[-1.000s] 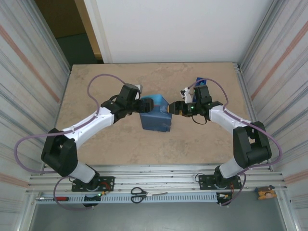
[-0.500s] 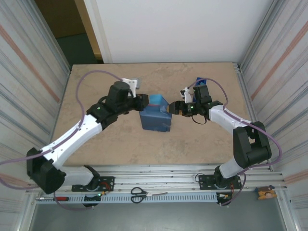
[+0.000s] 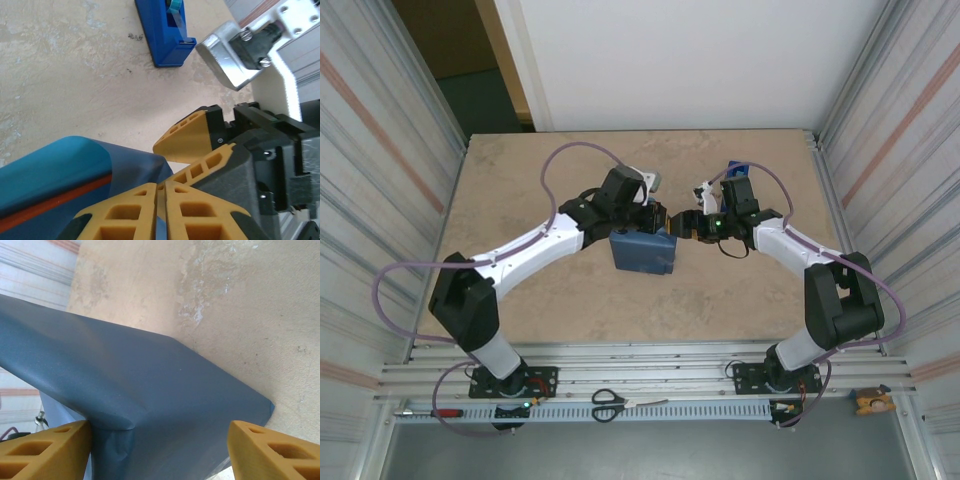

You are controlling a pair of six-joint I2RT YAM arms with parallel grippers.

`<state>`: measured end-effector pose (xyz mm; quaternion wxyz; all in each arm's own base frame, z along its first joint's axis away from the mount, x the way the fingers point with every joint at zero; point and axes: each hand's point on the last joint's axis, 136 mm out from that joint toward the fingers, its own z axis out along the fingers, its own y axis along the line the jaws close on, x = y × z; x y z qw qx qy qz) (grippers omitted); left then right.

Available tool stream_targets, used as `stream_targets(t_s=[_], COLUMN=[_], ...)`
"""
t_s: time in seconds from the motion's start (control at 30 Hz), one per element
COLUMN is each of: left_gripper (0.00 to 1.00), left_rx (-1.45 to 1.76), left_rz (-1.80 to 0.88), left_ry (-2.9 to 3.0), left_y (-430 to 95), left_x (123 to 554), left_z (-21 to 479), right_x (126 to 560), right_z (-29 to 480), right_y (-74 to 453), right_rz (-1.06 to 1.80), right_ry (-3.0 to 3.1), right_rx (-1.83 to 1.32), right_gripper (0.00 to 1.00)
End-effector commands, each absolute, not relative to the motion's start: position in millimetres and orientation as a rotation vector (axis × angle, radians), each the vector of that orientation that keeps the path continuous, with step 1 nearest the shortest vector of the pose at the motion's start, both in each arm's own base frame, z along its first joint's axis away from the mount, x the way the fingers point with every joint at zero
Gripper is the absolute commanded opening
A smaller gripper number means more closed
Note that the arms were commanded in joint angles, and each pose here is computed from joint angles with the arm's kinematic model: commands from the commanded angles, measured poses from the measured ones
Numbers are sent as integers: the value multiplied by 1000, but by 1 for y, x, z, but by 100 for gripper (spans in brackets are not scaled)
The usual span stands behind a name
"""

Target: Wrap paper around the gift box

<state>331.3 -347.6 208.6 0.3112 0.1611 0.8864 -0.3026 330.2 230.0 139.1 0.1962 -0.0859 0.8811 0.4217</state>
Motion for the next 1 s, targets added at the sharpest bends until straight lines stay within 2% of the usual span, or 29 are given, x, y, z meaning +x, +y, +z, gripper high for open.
stream_targets(t_s=[0.0,0.3,0.53,0.7,0.83,0.97], left_gripper=[13,11,12,13,14,14], left_rx=[395,324,317,319,321,330], left_rz=[-718,-620,-610,-620,-628,-637], left_ry=[2378,2497,2497,2479,2473,2470], left_y=[-340,-321,-312,-311,-313,-314], left_x=[337,328,320,320,320,320], left_z=[200,147,140,143,145,145], right_x=[315,318,338,344,339,347], right_z=[114,131,161,179,183,182], right_y=[228,233,229,235,242,242], right_rz=[1132,1151,1043,952,876,807], right_ry=[2592,2532,2429,2218,2025,1922], right_rx=[-232,-308,-427,-723,-1017,-1127], right_gripper=[70,70,68,58,55,52])
